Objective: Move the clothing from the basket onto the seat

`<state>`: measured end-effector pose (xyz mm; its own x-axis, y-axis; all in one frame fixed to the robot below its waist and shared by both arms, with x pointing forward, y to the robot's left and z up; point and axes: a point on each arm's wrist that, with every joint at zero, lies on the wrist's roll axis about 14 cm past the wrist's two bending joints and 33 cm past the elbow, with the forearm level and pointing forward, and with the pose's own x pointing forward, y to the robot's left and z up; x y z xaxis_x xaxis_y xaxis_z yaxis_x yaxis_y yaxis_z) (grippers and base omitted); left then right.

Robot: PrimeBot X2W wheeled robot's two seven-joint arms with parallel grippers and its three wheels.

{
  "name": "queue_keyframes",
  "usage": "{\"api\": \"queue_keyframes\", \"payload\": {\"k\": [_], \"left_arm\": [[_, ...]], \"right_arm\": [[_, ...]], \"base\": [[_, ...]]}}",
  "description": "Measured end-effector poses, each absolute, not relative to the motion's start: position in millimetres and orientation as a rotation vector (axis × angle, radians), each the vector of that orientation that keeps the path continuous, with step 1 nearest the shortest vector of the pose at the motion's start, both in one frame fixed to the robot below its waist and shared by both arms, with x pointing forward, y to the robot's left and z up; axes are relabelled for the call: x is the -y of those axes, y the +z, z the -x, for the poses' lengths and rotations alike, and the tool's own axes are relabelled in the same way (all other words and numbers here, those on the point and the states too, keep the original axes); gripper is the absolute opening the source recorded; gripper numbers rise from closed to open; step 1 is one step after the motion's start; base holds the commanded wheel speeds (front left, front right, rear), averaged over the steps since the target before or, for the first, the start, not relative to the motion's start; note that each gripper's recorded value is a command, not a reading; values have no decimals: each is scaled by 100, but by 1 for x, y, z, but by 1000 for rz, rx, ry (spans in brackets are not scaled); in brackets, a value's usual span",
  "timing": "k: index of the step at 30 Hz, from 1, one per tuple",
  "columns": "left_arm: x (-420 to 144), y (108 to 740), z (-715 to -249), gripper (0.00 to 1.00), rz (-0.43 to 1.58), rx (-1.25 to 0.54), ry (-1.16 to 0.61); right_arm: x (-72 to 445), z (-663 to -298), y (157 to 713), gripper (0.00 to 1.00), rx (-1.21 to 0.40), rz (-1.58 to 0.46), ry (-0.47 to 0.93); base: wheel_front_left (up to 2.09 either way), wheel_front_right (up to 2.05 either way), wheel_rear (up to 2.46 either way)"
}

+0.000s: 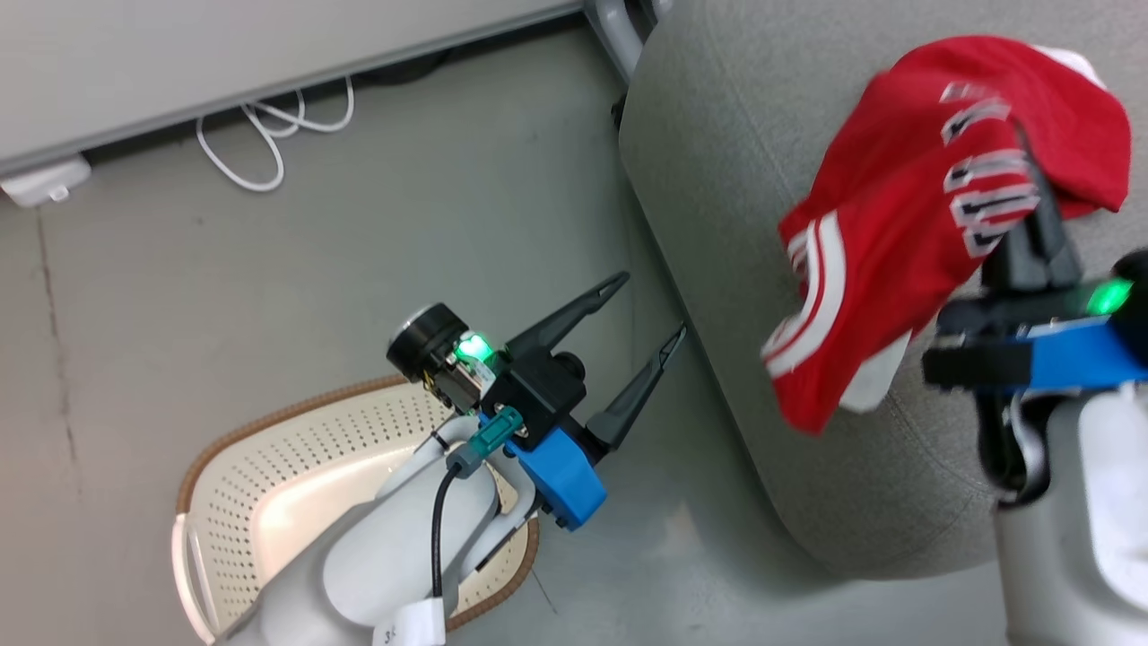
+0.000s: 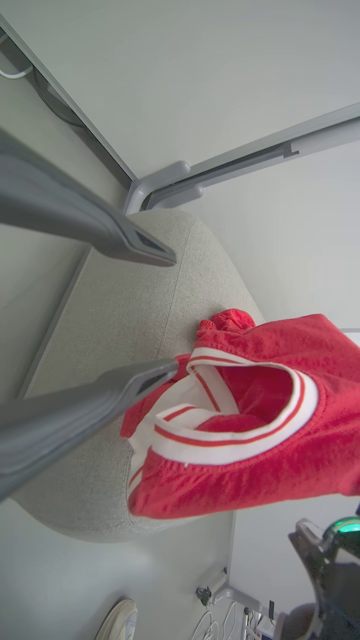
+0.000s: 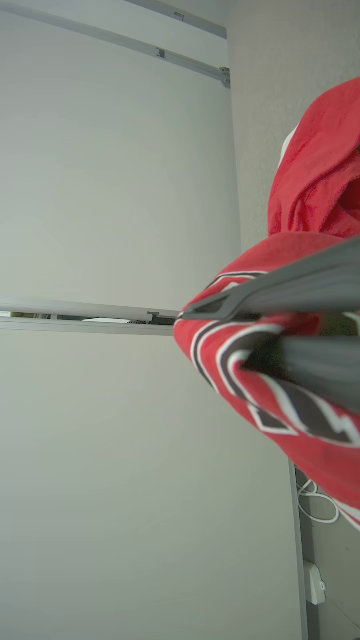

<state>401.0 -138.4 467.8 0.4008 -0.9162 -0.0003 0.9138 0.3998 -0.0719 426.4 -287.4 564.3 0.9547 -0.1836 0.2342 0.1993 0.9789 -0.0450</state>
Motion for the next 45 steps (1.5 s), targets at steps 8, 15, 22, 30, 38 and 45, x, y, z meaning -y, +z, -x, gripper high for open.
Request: {"api": "queue_keyframes", "payload": {"k": [8, 15, 22, 30, 38, 45], "left_arm": [[137, 446, -436, 100, 60, -48, -1163], [129, 410, -468, 100, 67, -77, -1151], [124, 370, -479, 100, 104, -132, -1139], [121, 344, -477, 100, 119, -180, -1147], [118, 349, -481, 100, 106, -165, -1136], [119, 364, -479, 100, 112, -139, -1129]], "right_arm": [[312, -490, 647, 0, 478, 161, -235], [383, -517, 698, 0, 597, 350, -385], [454, -520, 673, 0, 497, 447, -546], [470, -532, 538, 0, 157, 328, -570], [465, -502, 442, 0, -97, 228, -604], [462, -476, 448, 100, -101, 232, -610]], "base": [[0, 0, 0], [0, 0, 0], [0, 0, 0], [0, 0, 0], [0, 0, 0], [0, 0, 0]]}}
